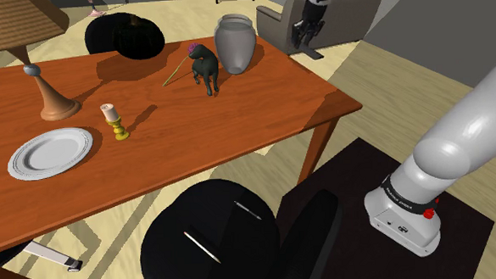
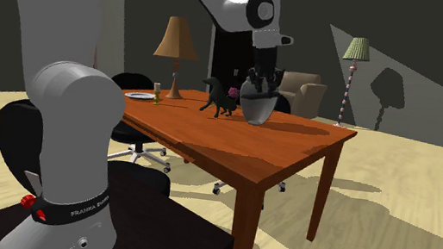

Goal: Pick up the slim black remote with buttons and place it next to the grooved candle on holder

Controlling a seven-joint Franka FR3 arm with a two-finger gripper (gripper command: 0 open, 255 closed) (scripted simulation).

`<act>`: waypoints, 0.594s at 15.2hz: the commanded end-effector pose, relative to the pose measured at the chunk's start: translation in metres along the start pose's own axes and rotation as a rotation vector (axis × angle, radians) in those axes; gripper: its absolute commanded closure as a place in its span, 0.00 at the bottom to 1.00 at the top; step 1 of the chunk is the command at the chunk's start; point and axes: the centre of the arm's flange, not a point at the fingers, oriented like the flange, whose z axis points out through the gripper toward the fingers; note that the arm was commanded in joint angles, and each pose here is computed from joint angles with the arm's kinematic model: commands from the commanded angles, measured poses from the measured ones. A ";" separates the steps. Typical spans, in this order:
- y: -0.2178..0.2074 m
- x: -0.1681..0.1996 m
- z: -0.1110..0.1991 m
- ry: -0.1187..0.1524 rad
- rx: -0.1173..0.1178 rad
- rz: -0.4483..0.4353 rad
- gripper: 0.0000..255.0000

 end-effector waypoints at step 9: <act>-0.077 -0.005 -0.021 0.000 0.000 0.000 1.00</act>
